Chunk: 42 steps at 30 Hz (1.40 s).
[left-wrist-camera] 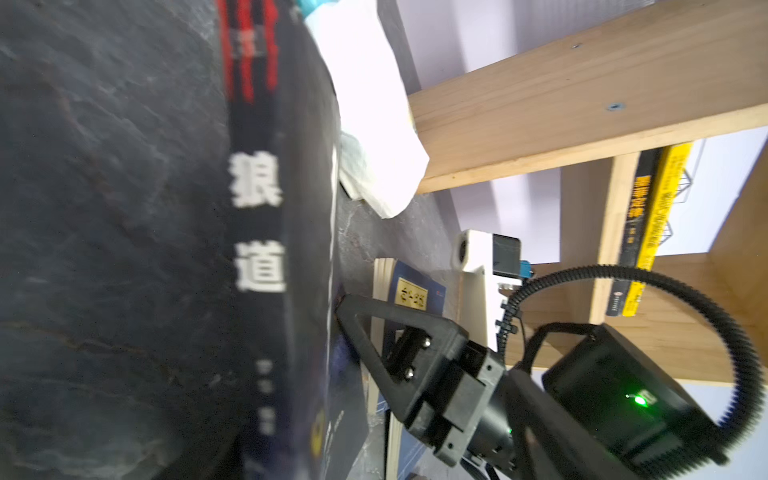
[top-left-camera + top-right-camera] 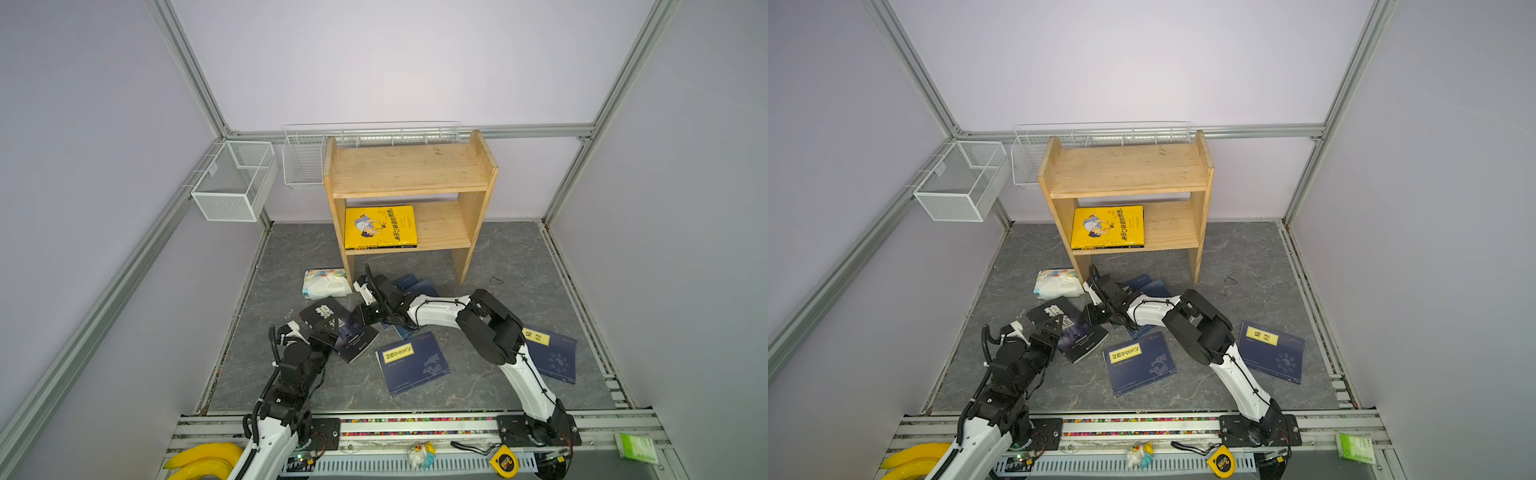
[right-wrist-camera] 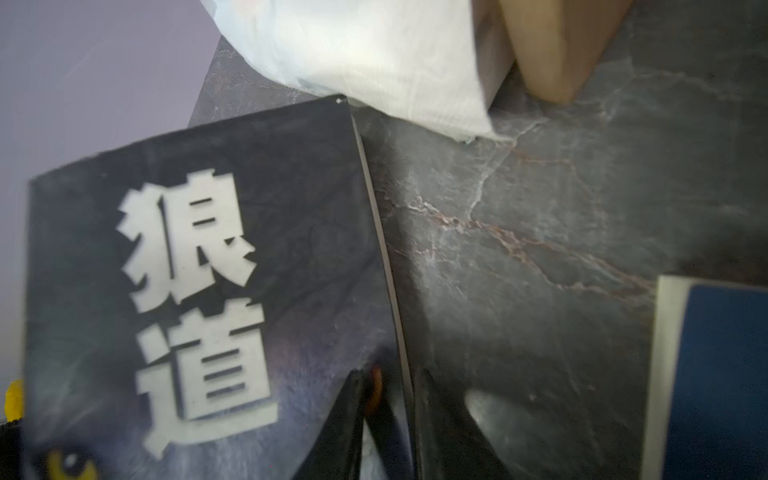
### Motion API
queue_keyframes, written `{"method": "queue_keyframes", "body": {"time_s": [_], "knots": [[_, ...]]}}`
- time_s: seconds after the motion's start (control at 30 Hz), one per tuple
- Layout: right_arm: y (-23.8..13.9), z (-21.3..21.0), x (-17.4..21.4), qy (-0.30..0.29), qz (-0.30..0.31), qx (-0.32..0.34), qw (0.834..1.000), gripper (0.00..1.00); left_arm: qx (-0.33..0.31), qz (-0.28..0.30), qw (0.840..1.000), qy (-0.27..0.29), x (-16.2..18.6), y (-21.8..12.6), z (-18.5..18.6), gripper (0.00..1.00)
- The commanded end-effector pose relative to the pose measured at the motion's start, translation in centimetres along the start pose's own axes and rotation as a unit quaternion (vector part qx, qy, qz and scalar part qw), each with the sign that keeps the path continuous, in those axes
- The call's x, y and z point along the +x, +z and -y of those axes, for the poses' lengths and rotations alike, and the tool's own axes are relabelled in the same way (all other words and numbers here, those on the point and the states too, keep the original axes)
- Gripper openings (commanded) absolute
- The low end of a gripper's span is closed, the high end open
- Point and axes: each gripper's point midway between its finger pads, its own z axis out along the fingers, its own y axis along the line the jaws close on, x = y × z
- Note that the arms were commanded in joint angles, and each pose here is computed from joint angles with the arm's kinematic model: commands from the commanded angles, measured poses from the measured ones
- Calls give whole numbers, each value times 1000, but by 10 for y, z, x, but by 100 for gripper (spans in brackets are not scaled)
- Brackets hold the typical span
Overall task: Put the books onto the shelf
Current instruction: 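Grip the wolf book's edges with both grippers and lift it upright, then carry the upright wolf book with both grippers to the bottom shelf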
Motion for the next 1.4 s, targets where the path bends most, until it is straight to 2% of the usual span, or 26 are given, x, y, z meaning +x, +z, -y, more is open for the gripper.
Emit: {"method": "queue_keyframes", "body": {"time_s": [0.0,0.13,0.3,0.4,0.5,0.63,0.77,0.9,1.07,1.2,1.27,1.37], "knots": [[19,31,81,34,-116,39,992,24,41,-25,999,-20,5,-6,28,69],[15,30,74,34,-109,36,993,24,-3,-52,998,-22,15,-6,10,55],[5,24,55,33,-90,27,995,24,-50,-79,995,-27,27,-4,-11,28],[-5,18,40,33,-73,18,997,25,-61,-80,995,-22,25,-4,-9,14],[-27,2,15,27,-39,-11,999,32,-61,-87,994,4,22,-8,9,1],[-74,-31,-29,2,13,-58,998,56,-27,-100,992,67,13,-24,63,0],[-134,-64,-63,-51,63,-71,994,66,21,-132,981,142,12,-48,119,0],[-204,-75,-92,-88,129,-36,987,76,56,-188,961,196,22,-64,162,0],[-283,-60,-105,-71,210,19,975,86,147,-251,930,224,38,-72,217,0],[-336,-44,-99,-37,261,48,963,93,217,-245,918,223,33,-74,263,0],[-357,-36,-92,-15,283,62,957,99,227,-219,922,224,24,-70,279,0],[-382,-26,-81,20,310,66,948,90,245,-167,931,212,12,-57,301,0]]}}
